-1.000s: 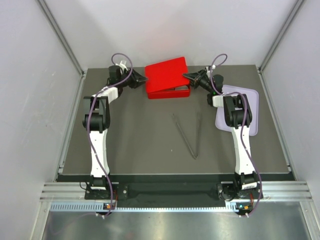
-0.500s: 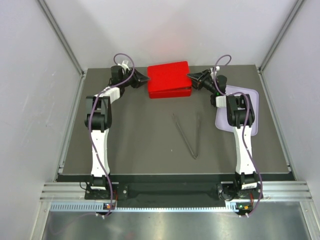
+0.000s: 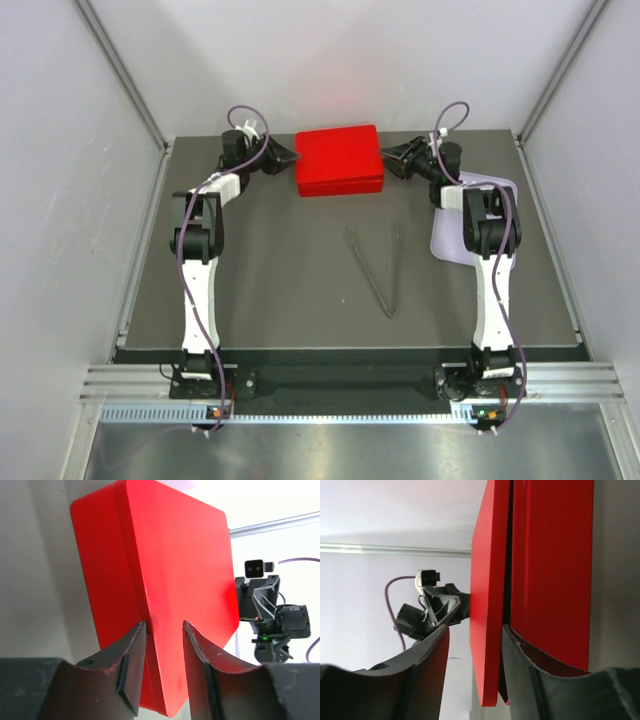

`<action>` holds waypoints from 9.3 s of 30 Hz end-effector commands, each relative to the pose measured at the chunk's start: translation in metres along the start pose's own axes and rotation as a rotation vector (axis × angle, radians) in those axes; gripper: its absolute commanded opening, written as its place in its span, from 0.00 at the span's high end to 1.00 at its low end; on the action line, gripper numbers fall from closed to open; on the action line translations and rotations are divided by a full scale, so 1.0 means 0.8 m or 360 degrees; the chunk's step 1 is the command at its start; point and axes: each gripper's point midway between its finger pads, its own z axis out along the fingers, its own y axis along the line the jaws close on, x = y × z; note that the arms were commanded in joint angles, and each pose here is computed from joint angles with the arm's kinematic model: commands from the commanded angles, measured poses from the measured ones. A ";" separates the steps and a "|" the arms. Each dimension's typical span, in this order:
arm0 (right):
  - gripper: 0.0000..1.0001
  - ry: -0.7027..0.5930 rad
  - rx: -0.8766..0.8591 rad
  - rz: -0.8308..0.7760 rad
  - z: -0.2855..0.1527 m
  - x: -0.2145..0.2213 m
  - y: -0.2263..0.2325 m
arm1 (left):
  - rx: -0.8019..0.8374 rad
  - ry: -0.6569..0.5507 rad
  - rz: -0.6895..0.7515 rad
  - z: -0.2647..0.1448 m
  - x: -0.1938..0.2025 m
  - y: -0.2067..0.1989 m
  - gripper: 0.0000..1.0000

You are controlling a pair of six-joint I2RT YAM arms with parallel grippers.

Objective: Pack the chocolate

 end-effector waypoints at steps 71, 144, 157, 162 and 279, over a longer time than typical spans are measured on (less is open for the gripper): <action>0.73 0.0102 0.0988 -0.0443 -0.059 0.045 -0.078 | 0.0081 0.0040 0.0152 -0.013 0.002 -0.069 0.58; 0.64 0.0081 0.0810 -0.0395 -0.064 0.035 -0.069 | -0.0599 0.0014 0.0320 -0.009 0.004 -0.007 1.00; 0.53 0.0075 0.0772 -0.0412 -0.060 0.032 -0.057 | -0.0476 0.0064 0.0295 0.008 0.013 -0.028 1.00; 0.50 0.0075 0.0735 -0.0433 -0.057 0.030 -0.048 | -0.0432 0.0052 0.0314 0.006 0.008 -0.044 1.00; 0.93 0.0119 0.0057 -0.0624 0.017 -0.022 0.109 | -0.0355 0.0058 0.0543 0.023 0.035 -0.113 1.00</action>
